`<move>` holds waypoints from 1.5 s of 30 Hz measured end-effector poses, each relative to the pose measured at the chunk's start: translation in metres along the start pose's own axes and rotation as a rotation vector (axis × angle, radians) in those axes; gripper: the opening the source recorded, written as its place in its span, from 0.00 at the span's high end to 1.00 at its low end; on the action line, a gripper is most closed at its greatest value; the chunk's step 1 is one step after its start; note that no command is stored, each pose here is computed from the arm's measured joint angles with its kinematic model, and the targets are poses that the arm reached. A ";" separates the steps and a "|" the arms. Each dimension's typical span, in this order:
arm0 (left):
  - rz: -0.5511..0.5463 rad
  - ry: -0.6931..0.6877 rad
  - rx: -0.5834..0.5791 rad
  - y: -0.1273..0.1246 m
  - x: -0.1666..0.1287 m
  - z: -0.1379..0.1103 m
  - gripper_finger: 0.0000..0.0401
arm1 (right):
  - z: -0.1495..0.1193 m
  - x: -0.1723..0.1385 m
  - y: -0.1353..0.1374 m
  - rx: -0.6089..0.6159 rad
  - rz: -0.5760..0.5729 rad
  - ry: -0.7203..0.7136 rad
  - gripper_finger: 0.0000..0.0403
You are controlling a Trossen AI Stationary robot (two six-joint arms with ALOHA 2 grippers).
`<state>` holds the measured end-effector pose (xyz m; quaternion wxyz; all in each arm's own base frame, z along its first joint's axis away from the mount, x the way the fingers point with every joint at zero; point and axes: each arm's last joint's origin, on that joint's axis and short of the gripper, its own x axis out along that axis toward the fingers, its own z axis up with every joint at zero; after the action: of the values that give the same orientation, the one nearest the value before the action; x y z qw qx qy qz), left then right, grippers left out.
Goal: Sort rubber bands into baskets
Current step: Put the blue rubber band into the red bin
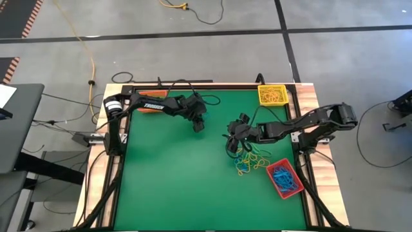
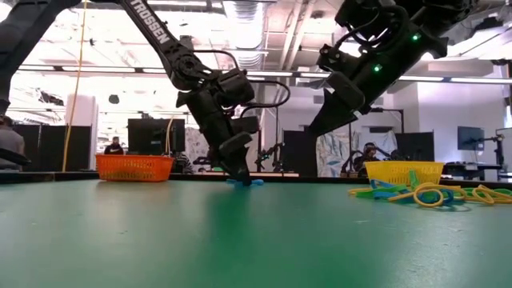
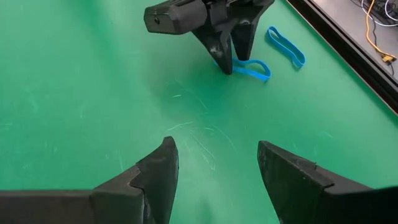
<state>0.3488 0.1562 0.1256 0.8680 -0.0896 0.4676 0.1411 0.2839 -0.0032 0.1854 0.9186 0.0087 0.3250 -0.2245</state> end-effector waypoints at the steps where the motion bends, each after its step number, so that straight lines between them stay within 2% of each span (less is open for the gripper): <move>1: -0.001 -0.001 0.008 0.000 0.000 0.000 0.68 | 0.000 0.000 0.000 0.000 0.000 0.000 0.38; 6: -0.022 -0.002 0.042 -0.002 0.000 0.002 0.94 | 0.000 0.000 0.000 -0.001 -0.001 0.002 0.38; 8: -0.034 -0.003 0.049 -0.003 0.000 0.002 0.98 | 0.000 0.000 0.000 -0.001 -0.001 0.002 0.38; 12: -0.087 -0.007 0.059 -0.008 -0.001 0.002 1.00 | -0.001 -0.001 0.003 -0.017 0.006 0.001 0.38; 16: -0.176 -0.020 0.091 -0.025 -0.012 0.010 1.00 | -0.002 -0.005 0.010 -0.068 0.029 -0.008 0.38; 27: -0.267 -0.092 0.315 -0.099 -0.053 0.042 1.00 | 0.002 -0.013 0.026 -0.184 0.082 -0.092 0.38; 36: -0.215 -0.056 0.418 -0.136 -0.071 0.051 1.00 | 0.001 -0.025 0.047 -0.319 0.182 -0.150 0.38; 45: -0.236 -0.089 0.449 -0.153 -0.081 0.058 1.00 | 0.001 -0.025 0.049 -0.325 0.194 -0.155 0.39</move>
<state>0.4021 0.0153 0.2284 0.8963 0.0580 0.4348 -0.0646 0.2875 0.0507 0.1949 0.9476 -0.1256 0.2829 -0.0794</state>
